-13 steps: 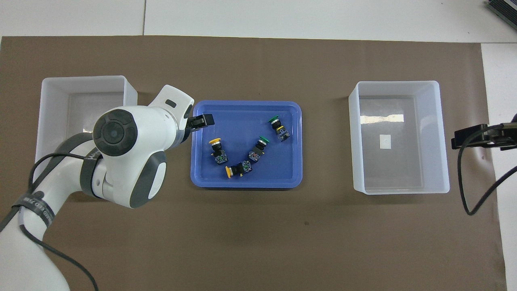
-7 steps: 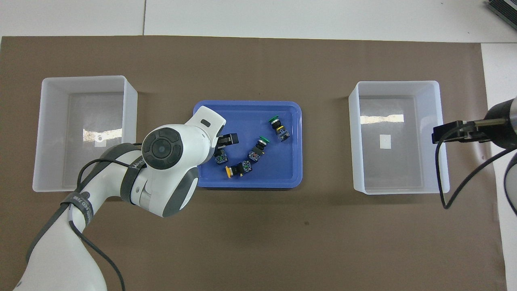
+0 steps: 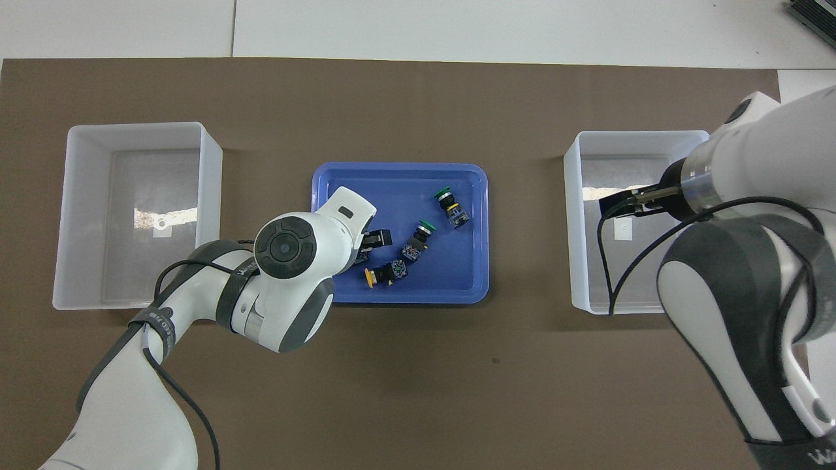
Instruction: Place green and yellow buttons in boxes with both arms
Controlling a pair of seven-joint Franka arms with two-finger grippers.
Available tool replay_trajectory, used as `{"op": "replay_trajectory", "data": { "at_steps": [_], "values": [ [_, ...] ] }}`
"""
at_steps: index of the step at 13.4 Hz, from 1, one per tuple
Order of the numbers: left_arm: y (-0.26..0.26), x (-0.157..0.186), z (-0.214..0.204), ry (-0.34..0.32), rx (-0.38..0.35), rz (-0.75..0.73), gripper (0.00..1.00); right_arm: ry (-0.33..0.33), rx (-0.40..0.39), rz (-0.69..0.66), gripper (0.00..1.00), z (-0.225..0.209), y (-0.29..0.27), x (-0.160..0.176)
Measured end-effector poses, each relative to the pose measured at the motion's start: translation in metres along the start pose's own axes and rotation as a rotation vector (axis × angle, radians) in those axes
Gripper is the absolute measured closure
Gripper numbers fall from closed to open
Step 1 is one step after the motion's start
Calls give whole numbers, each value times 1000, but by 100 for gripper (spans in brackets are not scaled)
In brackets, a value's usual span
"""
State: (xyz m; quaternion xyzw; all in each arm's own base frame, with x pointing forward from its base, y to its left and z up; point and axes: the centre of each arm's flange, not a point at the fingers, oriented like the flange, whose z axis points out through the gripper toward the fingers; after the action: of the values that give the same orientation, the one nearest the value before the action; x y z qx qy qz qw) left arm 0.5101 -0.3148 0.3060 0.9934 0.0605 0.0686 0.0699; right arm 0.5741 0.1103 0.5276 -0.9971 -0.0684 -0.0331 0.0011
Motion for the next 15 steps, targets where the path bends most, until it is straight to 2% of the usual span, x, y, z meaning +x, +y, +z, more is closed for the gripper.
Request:
{"op": "replay_trajectory", "data": {
  "at_steps": [2,4,5,6,8,9,11,13,15],
  "values": [
    [-5,-3,14,9,-6,-3,1,11,43,0,0,28,-29,13],
    [-9,-5,22,7,-3,-12,14,52,105,-9,0,58,-61,28],
    [-8,-5,22,9,-4,-27,14,83,131,-17,0,74,-81,35],
    [-7,-4,20,14,-9,-37,24,106,144,-25,0,88,-98,40],
    [-4,-1,14,25,-18,-50,53,124,149,-50,0,112,-123,44],
    [-4,1,14,27,-20,-53,57,134,151,-65,0,120,-135,44],
    [-3,9,10,35,-22,-62,57,153,153,-95,0,135,-153,45],
    [-1,23,-1,36,-20,-72,57,151,149,-183,0,154,-175,41],
    [-9,49,-23,26,-4,-107,57,150,141,-280,0,174,-187,35]
  ]
}}
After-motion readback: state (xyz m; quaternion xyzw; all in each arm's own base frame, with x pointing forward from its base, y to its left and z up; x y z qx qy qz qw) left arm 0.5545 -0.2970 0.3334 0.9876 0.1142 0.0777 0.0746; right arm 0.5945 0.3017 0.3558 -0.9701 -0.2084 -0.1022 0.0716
